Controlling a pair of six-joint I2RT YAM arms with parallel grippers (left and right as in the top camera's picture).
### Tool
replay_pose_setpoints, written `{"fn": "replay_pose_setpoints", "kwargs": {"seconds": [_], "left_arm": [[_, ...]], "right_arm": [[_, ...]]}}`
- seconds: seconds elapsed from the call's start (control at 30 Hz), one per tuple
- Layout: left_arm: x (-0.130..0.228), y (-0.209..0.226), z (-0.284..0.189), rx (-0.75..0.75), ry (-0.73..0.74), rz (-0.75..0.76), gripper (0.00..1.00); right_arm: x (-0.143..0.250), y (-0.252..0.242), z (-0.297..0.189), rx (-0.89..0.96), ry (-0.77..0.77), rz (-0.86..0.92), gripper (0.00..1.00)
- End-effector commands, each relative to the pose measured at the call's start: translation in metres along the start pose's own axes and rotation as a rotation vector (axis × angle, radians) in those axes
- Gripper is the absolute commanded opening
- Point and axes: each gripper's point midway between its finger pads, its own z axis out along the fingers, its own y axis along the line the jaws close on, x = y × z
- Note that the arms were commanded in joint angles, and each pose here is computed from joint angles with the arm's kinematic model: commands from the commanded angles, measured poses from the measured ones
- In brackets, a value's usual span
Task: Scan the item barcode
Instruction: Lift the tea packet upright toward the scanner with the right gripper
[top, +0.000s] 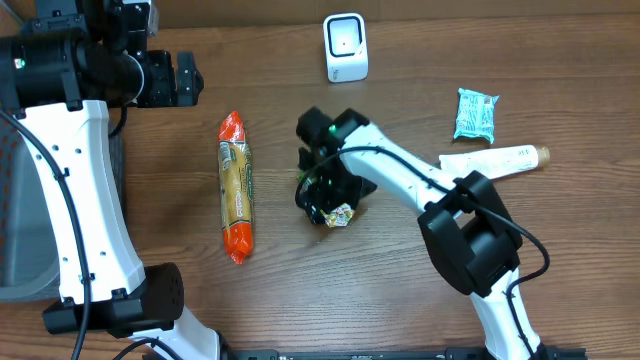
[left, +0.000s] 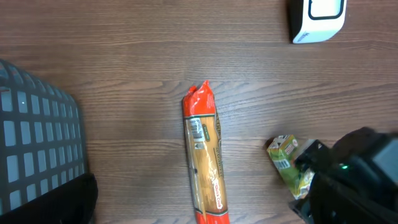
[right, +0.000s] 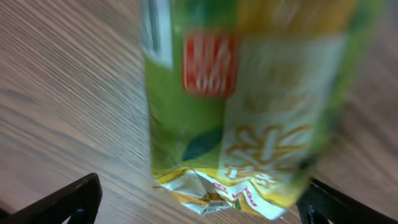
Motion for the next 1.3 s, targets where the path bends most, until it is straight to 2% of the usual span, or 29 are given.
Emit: {"fn": "replay_pose_setpoints", "kwargs": {"seconds": [0.0, 0.1, 0.2, 0.53, 0.67, 0.77, 0.8, 0.9, 0.97, 1.07, 1.2, 1.27], "left_arm": [[-0.003, -0.001, -0.010, 0.003, -0.030, 0.021, 1.00], [-0.003, -0.001, -0.010, 0.003, -0.030, 0.021, 1.00], [-0.003, -0.001, -0.010, 0.003, -0.030, 0.021, 0.99], [-0.003, -0.001, -0.010, 0.003, -0.030, 0.021, 1.00], [-0.003, -0.001, -0.010, 0.003, -0.030, 0.021, 1.00], [-0.003, -0.001, -0.010, 0.003, -0.030, 0.021, 1.00], [-0.003, -0.001, -0.010, 0.003, -0.030, 0.021, 1.00], [-0.003, -0.001, -0.010, 0.003, -0.030, 0.021, 1.00], [-0.003, -0.001, -0.010, 0.003, -0.030, 0.021, 1.00], [-0.003, -0.001, -0.010, 0.003, -0.030, 0.021, 1.00], [-0.003, -0.001, -0.010, 0.003, -0.030, 0.021, 1.00], [-0.003, -0.001, -0.010, 0.003, -0.030, 0.021, 1.00]], "right_arm": [[0.000, -0.012, -0.002, 0.027, -0.012, 0.015, 1.00], [-0.002, -0.012, -0.002, 0.028, -0.020, 0.023, 0.98], [-0.005, -0.014, -0.002, 0.039, -0.031, 0.036, 0.83], [-0.014, -0.021, 0.008, 0.061, -0.050, 0.042, 0.83], [-0.013, -0.025, 0.014, 0.083, -0.036, 0.066, 0.80], [-0.012, -0.026, 0.014, 0.086, -0.030, 0.067, 0.70], [-0.012, -0.026, 0.014, 0.086, -0.031, 0.067, 0.58], [-0.012, -0.026, 0.014, 0.085, -0.031, 0.075, 0.39], [-0.012, -0.026, 0.011, 0.084, -0.031, 0.092, 0.20], [-0.013, -0.024, 0.007, 0.074, -0.034, 0.092, 0.06], [-0.016, -0.018, -0.007, 0.043, -0.040, 0.094, 0.04], [-0.022, -0.002, -0.018, -0.049, -0.062, 0.091, 0.04]]}}
